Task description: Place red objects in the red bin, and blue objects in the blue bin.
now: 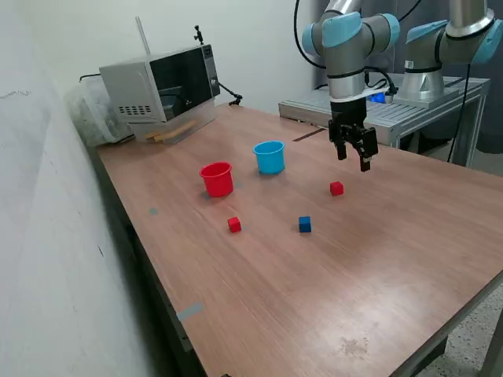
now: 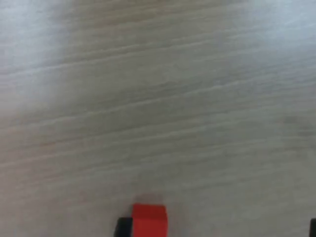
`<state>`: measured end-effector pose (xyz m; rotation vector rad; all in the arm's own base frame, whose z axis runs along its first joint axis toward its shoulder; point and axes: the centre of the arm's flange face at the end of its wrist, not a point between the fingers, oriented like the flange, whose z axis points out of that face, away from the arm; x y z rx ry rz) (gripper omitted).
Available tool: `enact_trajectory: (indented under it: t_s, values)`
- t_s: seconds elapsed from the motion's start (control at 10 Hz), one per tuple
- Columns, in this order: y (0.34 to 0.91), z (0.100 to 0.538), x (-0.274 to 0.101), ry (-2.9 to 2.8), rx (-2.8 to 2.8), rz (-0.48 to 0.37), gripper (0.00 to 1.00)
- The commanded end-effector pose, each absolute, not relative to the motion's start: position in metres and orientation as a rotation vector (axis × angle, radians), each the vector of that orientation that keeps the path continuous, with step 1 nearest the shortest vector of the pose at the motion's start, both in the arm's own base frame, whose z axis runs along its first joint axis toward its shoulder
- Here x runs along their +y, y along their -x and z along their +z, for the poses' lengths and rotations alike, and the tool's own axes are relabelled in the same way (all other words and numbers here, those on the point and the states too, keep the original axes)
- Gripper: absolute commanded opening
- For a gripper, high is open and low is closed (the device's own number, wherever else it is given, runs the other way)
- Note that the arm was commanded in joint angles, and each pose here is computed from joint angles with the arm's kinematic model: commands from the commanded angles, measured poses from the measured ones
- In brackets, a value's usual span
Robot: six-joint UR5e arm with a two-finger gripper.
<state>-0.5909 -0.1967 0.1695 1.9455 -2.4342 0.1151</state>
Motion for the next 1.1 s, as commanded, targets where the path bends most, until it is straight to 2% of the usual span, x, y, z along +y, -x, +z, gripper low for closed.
enact_trajectory:
  t_s: [0.0,0.2,0.4,1.0]
  values:
    - [0.588,0.143,-0.19,-1.939,-2.461,0.127,1.0]
    - [0.592,0.143,-0.185,-1.928,-2.466,0.124,1.0]
    - [0.592,0.123,-0.185,-1.944,-2.486,0.153,1.0]
    - [0.595,0.116,-0.185,-1.959,-2.482,0.164,1.0]
